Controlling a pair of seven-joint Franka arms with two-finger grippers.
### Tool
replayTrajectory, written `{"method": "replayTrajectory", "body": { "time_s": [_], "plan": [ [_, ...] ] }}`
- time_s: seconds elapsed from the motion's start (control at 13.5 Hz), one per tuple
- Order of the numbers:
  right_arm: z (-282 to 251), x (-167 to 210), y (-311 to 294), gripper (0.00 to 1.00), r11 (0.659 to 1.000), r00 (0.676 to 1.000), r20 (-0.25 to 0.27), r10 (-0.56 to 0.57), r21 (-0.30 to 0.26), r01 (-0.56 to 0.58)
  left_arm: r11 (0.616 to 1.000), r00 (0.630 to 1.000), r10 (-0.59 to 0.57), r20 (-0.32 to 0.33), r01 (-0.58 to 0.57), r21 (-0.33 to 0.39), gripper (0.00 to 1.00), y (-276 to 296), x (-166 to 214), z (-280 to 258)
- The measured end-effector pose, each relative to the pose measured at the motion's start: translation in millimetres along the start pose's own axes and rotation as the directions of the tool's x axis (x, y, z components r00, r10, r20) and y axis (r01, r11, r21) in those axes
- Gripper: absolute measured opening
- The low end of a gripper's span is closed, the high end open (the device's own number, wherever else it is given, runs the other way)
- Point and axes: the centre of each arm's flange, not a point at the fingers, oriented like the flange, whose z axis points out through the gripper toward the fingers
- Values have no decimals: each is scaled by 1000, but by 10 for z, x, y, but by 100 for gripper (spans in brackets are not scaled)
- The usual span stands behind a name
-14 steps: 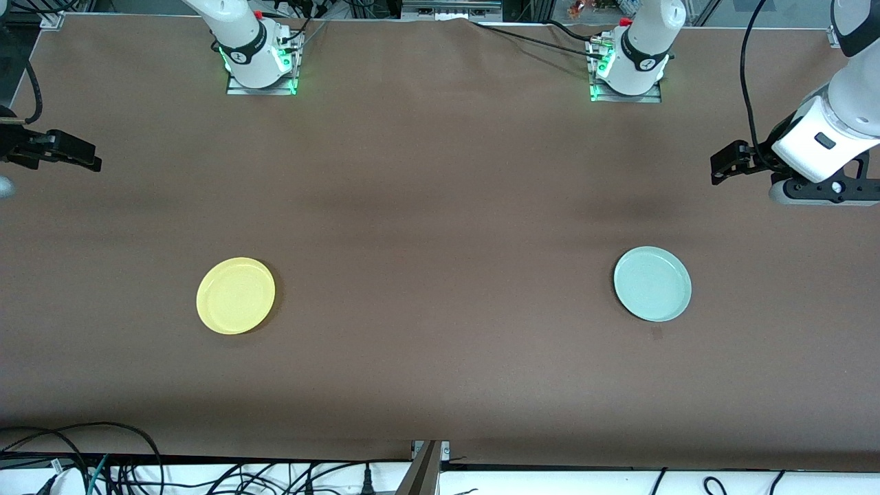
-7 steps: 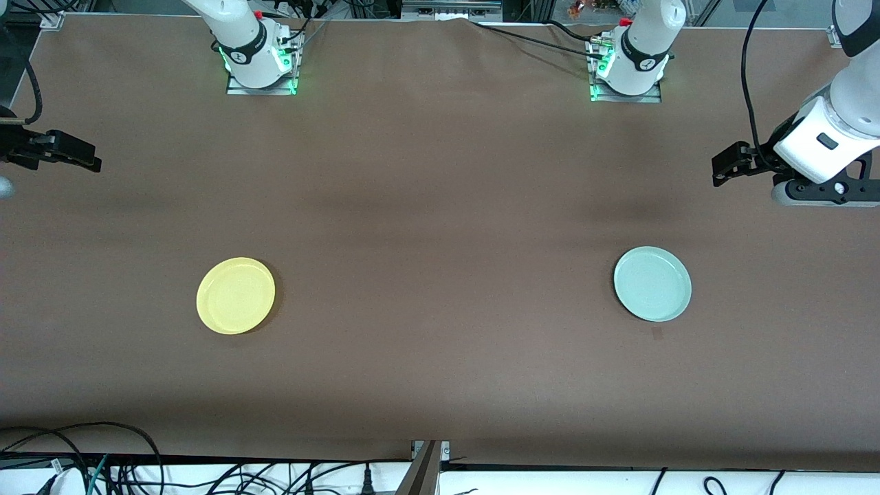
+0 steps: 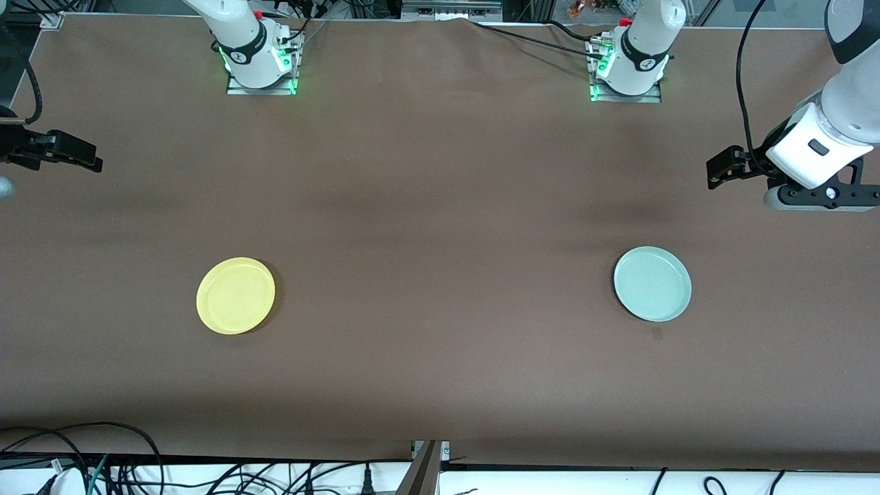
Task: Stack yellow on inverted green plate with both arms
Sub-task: 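Move the left gripper down to the green plate's rim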
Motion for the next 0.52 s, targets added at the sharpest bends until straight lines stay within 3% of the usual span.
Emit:
{"method": "replayTrajectory", "body": {
  "time_s": [0.22, 0.52],
  "plan": [
    [-2, 0, 1, 100, 1000, 1000, 0, 0, 0, 0, 1000, 999, 31, -25, -31, -2, 100, 188, 132, 96],
    [-2, 0, 2, 100, 1000, 1000, -1, 0, 0, 0, 999, 999, 40, 13, -39, -5, 100, 283, 384, 418]
  ]
}}
